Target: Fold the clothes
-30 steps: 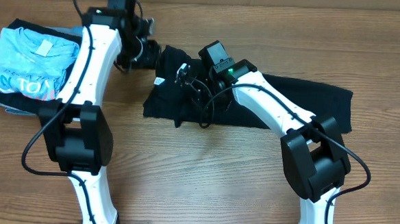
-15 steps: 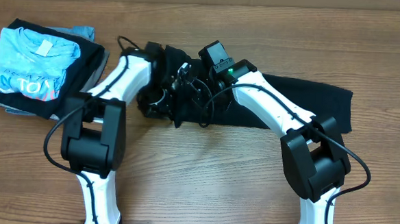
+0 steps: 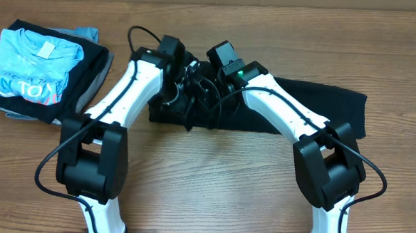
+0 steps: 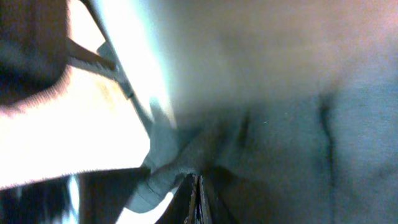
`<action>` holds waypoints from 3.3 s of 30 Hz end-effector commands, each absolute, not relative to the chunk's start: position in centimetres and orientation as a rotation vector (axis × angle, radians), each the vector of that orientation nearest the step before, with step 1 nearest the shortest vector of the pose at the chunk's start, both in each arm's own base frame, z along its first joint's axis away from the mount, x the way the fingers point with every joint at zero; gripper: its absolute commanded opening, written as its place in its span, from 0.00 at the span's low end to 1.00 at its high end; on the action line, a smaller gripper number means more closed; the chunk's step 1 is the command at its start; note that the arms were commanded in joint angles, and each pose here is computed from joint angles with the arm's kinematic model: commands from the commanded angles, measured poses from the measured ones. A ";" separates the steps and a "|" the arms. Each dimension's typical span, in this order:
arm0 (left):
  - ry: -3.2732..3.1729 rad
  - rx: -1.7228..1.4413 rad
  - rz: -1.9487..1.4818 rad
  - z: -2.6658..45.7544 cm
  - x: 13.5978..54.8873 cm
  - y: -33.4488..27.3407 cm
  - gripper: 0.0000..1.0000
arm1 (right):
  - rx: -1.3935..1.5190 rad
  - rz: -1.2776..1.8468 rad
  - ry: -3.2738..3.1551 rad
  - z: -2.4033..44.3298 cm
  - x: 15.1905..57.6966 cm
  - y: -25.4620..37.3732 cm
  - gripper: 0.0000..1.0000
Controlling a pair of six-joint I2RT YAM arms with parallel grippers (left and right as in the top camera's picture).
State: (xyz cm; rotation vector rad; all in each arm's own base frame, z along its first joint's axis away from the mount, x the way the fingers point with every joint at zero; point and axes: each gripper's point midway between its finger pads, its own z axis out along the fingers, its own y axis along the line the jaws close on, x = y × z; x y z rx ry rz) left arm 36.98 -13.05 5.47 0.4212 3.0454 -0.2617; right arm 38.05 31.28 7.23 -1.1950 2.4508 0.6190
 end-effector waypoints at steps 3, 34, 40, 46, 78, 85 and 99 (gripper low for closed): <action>2.960 0.209 -0.228 7.3 39.7 -10.1 0.73 | -0.794 0.670 2.612 7.0 41.4 27.3 0.36; 2.891 0.915 -0.086 3.1 35.2 -14.6 0.11 | -0.018 0.580 2.850 5.5 45.3 7.1 0.57; 2.811 0.875 -0.081 6.8 38.1 -15.6 0.04 | 0.020 0.582 2.897 6.4 44.0 6.0 0.11; 2.668 0.826 0.040 11.1 42.3 -15.5 0.04 | 0.015 0.423 2.898 9.2 42.7 2.2 0.17; 2.570 0.935 0.090 7.5 46.2 -14.8 0.11 | -0.569 0.201 2.914 9.0 39.1 14.3 0.25; 2.638 0.884 0.042 3.7 47.0 -12.8 0.11 | -0.586 0.441 2.833 8.4 39.5 17.7 0.30; 2.506 0.802 -0.042 5.1 50.0 -14.6 0.17 | -0.974 0.889 2.605 8.9 36.2 23.3 0.25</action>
